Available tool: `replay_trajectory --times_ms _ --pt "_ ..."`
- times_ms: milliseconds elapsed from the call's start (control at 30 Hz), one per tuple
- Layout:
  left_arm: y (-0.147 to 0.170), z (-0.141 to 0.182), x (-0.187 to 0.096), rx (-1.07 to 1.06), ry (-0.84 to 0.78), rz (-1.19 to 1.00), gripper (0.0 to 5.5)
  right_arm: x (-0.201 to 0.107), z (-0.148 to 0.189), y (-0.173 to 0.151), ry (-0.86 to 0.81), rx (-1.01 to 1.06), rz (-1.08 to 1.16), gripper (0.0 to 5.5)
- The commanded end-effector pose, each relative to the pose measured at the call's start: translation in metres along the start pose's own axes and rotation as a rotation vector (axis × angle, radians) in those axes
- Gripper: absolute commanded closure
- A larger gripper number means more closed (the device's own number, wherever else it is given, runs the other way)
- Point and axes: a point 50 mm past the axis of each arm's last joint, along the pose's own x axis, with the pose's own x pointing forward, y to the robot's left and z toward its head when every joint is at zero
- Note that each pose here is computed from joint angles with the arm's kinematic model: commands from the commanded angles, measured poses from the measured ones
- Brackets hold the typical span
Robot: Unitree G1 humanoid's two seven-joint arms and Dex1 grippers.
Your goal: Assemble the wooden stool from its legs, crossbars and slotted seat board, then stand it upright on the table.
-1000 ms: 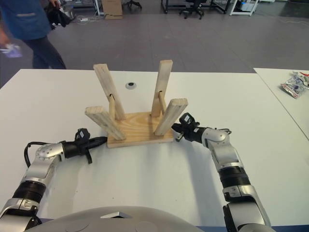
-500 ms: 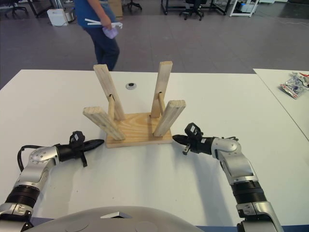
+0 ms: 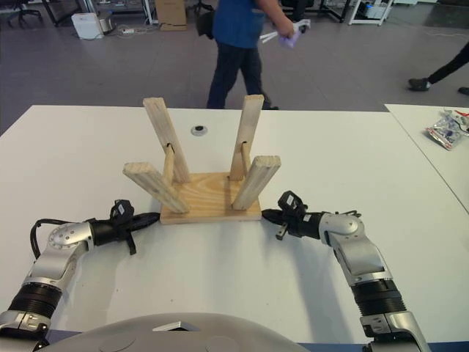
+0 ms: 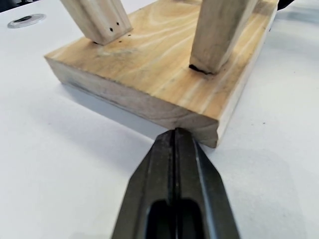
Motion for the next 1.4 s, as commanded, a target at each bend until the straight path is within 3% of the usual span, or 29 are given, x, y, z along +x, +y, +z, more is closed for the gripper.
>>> replay_trajectory --times_ms 33,200,333,567,767,933,967,1200,1400 --pt "-0.018 0.009 0.013 0.016 -0.019 -0.121 5.48 0.008 0.024 0.022 -0.099 -0.03 0.157 5.5" --pt "-0.035 0.064 -0.016 0.105 -0.044 -0.248 5.48 -0.026 0.064 0.058 -0.111 -0.072 0.364 5.5" --pt "-0.04 0.103 -0.017 0.139 -0.121 -0.271 5.48 -0.038 0.081 0.073 -0.091 -0.071 0.463 5.5" --pt "-0.057 0.122 -0.022 0.106 -0.174 -0.343 5.48 -0.053 0.097 0.063 -0.118 -0.068 0.428 5.5" --pt "-0.053 0.152 -0.031 0.058 -0.299 -0.311 5.48 -0.065 0.11 0.059 -0.16 -0.031 0.428 5.5" --pt "-0.063 0.147 -0.03 -0.042 -0.303 -0.357 5.48 -0.063 0.1 0.062 -0.062 0.055 0.436 5.5" --pt "-0.064 0.144 -0.03 -0.07 -0.303 -0.361 5.5 -0.062 0.098 0.061 -0.046 0.077 0.431 5.27" --pt "-0.071 0.104 -0.042 -0.214 -0.146 -0.393 4.61 -0.061 0.087 0.046 0.024 0.04 0.358 4.23" --pt "-0.05 0.093 -0.058 -0.135 -0.02 -0.33 3.77 -0.066 0.077 0.031 0.109 -0.039 0.304 3.4"
